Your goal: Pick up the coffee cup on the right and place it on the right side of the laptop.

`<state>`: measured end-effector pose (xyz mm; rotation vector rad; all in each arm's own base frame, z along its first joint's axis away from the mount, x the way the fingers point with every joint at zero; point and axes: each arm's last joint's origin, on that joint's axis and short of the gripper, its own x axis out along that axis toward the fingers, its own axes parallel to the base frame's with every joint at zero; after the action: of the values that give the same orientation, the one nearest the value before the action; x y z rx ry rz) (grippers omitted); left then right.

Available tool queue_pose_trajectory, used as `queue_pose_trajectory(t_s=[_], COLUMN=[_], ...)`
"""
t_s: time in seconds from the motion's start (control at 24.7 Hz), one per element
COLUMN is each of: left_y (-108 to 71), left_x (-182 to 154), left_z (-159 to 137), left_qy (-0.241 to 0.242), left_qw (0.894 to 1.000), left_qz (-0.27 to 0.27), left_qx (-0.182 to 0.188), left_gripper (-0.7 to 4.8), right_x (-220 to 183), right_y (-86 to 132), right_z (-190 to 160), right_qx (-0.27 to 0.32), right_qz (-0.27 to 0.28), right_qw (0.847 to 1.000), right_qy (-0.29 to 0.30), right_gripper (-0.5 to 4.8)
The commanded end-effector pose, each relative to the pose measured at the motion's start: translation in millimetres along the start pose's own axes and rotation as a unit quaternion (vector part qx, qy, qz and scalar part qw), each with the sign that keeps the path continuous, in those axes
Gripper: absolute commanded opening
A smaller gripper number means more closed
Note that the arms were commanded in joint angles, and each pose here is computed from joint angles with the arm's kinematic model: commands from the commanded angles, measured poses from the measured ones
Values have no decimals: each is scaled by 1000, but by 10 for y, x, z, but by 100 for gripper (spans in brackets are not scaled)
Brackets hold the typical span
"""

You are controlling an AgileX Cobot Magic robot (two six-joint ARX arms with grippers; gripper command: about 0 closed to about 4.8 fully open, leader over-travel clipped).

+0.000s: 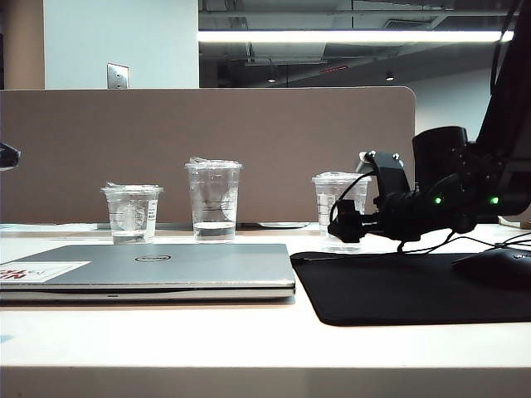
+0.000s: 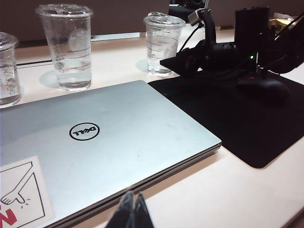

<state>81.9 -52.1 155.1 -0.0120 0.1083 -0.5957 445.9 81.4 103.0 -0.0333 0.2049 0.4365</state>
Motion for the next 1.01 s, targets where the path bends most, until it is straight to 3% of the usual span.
queue_pose_trajectory(t_s=[0.04,0.89,1.01], left_y=[-1,-1,-1], left_x=[-3,-3,-3], left_z=[20,15,15], left_qy=[-6,-4,-4], left_qw=[1000,1000,1000], left_qz=[-1,-1,-1], left_qx=[2,2,2], left_gripper=[-5,-5,-5], right_x=[42,242,245], right_y=[13,41,58], right_z=[51,-14,-4], right_qx=[1,12,11], right_qz=[11,22,23], right_qw=[1000,1000,999], right_qy=[-17,-19,-22], right_gripper=[479,479,398])
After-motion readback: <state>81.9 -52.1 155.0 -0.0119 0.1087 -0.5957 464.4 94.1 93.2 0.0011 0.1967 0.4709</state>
